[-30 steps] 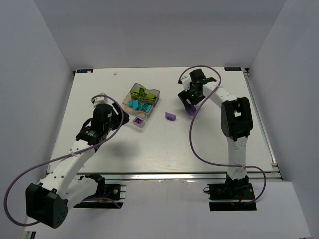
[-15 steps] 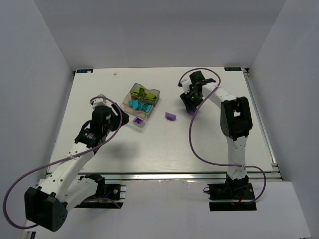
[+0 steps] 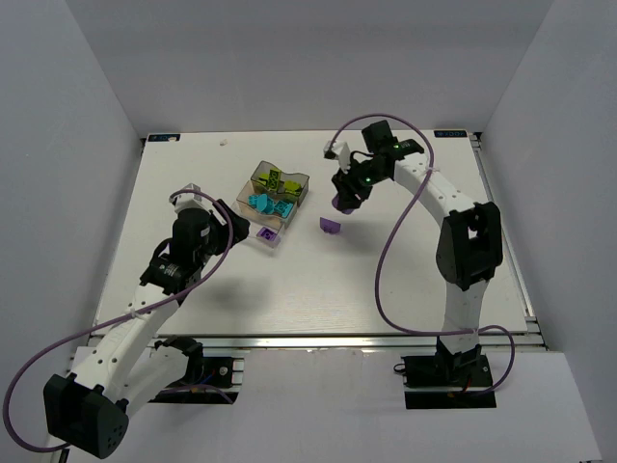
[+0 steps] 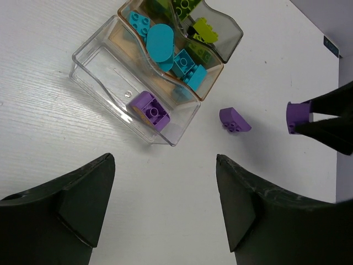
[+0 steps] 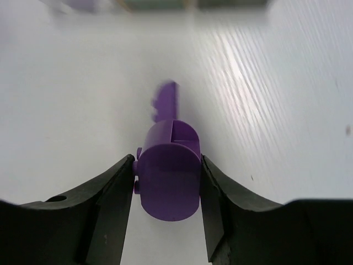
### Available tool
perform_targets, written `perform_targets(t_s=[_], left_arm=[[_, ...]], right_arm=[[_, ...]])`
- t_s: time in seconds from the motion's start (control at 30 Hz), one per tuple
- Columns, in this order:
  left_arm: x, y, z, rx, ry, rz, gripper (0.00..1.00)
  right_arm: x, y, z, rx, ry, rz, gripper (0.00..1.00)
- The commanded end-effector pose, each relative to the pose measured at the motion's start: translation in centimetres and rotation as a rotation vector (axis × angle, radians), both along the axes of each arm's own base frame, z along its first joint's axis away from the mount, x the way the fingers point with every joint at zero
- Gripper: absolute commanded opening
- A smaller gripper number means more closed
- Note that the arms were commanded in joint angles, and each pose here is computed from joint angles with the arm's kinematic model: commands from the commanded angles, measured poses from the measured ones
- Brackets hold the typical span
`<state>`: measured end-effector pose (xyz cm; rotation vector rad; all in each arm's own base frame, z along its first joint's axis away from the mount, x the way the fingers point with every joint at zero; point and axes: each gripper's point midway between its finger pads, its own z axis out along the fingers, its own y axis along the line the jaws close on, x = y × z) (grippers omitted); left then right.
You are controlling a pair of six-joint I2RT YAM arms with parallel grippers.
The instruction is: Sort the legos into containers by color
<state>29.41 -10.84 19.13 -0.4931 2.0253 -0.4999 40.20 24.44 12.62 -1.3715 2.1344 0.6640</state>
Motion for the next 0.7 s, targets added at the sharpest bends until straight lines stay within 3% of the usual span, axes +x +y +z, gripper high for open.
perform_targets(t_s=[0.0,0.13,0.23,0.3,0.47,0.67], left_arm=[[0.1,0.0,1.1,-0.022,-0.038,0.004,0.83],[0.1,-0.1,1.8,-0.037,-0.063,0.003,0.84],[0.0,-0.3,2.1,-0.057,-0.074,0.0,0.88],[-0.4,-0.3,2.2,-0.075,-0.084,-0.003,0.91],[-1.2,0.2,2.2,-0.083,-0.083,0.012,0.92],[-2.1,0.7,2.0,-0.084,-0.079,0.027,0.93]], right_arm=[[-5.1,6.9,5.3,0.182,-0.109,0.272,0.0],[-7.0,12.8,7.3,0.259,-0.129,0.339,0.0],[-7.8,16.8,6.6,0.268,-0.052,0.302,0.0],[-6.4,20.0,7.3,0.324,-0.03,0.252,0.0],[-5.4,22.7,6.3,0.346,-0.026,0.193,0.0],[-5.5,24.2,3.4,0.316,-0.035,0.204,0.16]])
